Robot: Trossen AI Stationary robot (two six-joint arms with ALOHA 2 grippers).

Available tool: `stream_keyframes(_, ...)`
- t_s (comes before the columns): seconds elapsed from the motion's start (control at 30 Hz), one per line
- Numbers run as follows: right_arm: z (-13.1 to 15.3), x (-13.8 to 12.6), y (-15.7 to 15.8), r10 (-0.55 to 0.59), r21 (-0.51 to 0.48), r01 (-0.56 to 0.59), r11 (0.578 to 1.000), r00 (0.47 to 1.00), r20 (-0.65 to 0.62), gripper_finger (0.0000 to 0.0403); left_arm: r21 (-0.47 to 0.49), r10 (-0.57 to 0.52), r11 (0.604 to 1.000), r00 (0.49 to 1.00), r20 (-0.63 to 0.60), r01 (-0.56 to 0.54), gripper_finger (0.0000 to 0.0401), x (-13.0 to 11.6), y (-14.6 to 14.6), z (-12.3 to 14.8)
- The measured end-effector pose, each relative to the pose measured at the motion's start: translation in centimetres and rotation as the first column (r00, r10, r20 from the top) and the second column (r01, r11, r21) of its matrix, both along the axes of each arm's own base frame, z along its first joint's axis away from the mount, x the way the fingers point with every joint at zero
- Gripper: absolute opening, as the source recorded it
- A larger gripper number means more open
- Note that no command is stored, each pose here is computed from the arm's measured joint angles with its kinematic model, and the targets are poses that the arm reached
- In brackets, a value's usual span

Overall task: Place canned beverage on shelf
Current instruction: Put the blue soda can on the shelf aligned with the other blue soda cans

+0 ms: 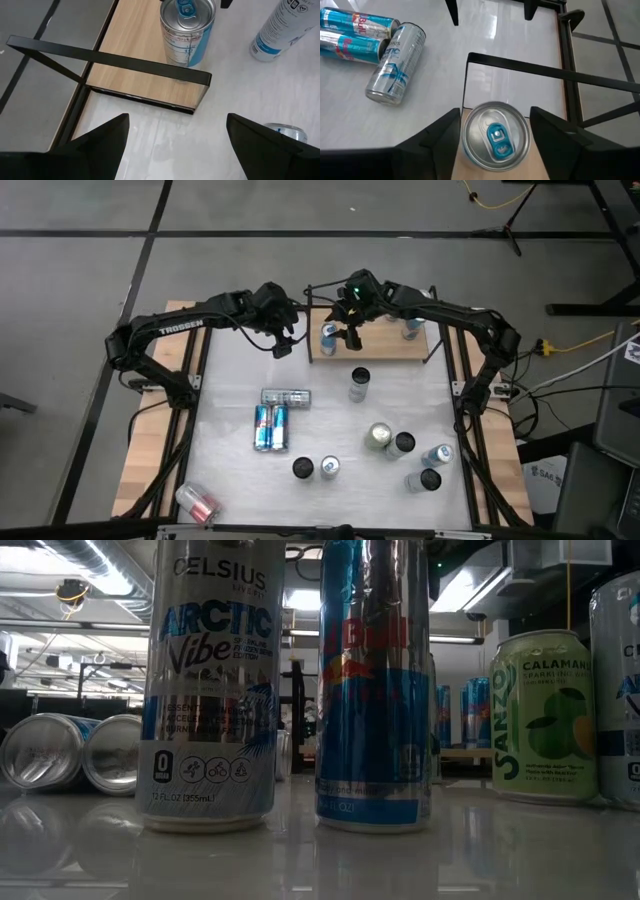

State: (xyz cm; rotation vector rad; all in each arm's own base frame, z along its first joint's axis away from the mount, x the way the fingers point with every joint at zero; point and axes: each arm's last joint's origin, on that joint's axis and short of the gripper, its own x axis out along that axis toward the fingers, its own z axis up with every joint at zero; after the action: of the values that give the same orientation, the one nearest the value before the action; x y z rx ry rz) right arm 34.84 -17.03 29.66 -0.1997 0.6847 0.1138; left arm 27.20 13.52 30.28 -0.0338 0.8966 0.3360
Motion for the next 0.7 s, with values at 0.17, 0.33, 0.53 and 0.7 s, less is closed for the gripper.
stream_keyframes(0.17,0.03,0.01,-0.04,0.002,-0.006,-0.002,1.000,1.000,0.004,0.0299,-0.002,0.003,1.000,1.000,0.001,-0.003,0.0325,0.00,0.00,0.00)
stream_keyframes(0.33,0.05,0.03,-0.05,0.004,-0.009,-0.004,1.000,1.000,0.007,0.0345,-0.003,0.004,1.000,1.000,0.001,-0.004,0.0325,0.00,0.00,0.00)
stream_keyframes(0.53,-0.08,0.06,-0.06,0.020,-0.025,-0.020,0.999,1.000,0.002,0.0362,-0.004,0.005,1.000,1.000,0.001,-0.005,0.0325,0.00,0.00,-0.01)
stream_keyframes(0.7,-0.82,0.36,-0.25,0.013,-0.022,-0.014,1.000,1.000,-0.021,0.0362,-0.015,0.020,1.000,1.000,0.005,-0.020,0.0325,0.00,0.00,-0.02)
